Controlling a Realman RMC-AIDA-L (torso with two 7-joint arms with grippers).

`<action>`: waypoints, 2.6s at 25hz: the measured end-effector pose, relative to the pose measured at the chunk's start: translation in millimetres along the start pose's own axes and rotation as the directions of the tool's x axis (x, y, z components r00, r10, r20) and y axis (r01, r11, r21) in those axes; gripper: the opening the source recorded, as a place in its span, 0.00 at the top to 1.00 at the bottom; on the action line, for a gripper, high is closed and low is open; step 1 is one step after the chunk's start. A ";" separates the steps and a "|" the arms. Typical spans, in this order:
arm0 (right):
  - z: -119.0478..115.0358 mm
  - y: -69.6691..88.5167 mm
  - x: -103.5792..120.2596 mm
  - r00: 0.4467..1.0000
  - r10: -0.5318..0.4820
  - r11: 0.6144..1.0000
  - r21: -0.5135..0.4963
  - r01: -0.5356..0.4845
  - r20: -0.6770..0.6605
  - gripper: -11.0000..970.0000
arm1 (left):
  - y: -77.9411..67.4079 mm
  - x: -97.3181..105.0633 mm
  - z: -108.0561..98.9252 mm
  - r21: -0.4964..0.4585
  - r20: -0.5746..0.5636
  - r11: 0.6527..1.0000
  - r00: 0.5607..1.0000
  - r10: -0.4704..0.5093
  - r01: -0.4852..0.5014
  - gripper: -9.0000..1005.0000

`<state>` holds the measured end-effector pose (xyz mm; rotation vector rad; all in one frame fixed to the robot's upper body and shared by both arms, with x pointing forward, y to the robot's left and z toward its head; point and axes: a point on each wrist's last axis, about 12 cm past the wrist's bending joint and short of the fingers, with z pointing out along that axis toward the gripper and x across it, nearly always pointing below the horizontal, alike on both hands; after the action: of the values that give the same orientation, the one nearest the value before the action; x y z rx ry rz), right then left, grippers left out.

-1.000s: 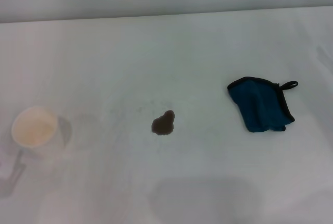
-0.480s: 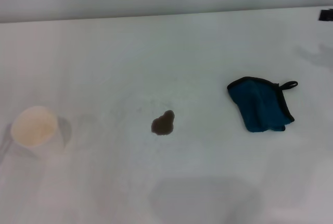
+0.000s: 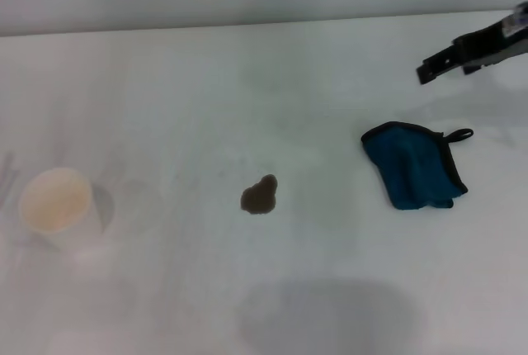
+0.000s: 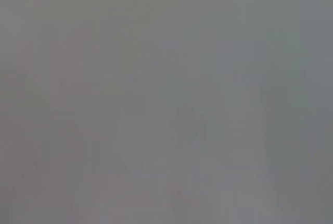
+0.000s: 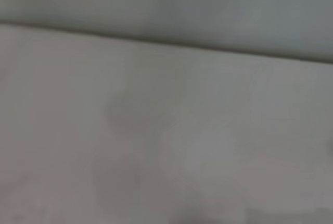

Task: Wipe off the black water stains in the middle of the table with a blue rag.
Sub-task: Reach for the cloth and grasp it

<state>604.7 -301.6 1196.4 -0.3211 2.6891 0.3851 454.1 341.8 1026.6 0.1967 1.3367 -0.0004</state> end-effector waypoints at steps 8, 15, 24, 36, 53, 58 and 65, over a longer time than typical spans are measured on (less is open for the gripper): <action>22.6 39.1 -13.4 0.996 0.023 0.991 0.132 -0.012 -0.084 0.13 | 7.6 -7.5 29.1 0.008 0.041 0.999 0.998 0.048 -0.049 0.12; 43.4 47.1 -5.4 0.982 0.103 0.982 0.176 -0.075 -0.158 0.14 | 14.1 -8.3 49.3 -0.012 0.022 0.997 0.997 0.073 -0.073 0.12; 67.6 62.4 8.5 0.961 0.149 0.971 0.220 -0.098 -0.232 0.19 | 16.4 -6.1 63.6 -0.013 -0.019 0.995 0.995 0.094 -0.094 0.12; 85.5 67.7 11.1 0.953 0.161 0.968 0.230 -0.102 -0.256 0.28 | 20.5 -6.8 68.2 -0.026 -0.027 0.994 0.994 0.109 -0.110 0.12; 102.2 61.1 15.7 0.936 0.179 0.959 0.266 -0.097 -0.302 0.44 | 29.5 -5.5 59.9 -0.039 -0.044 0.992 0.992 0.119 -0.120 0.12; 106.0 57.9 19.3 0.932 0.189 0.957 0.273 -0.103 -0.309 0.44 | 30.2 -5.4 59.6 -0.036 -0.046 0.992 0.992 0.120 -0.121 0.12; 108.8 62.9 19.9 0.935 0.158 0.959 0.273 -0.069 -0.317 0.57 | 30.2 -4.8 58.2 -0.032 -0.050 0.992 0.991 0.120 -0.122 0.12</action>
<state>608.3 -212.1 1106.0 -0.1637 3.0585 0.0042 512.5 362.7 1048.2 0.2495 1.3698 0.1305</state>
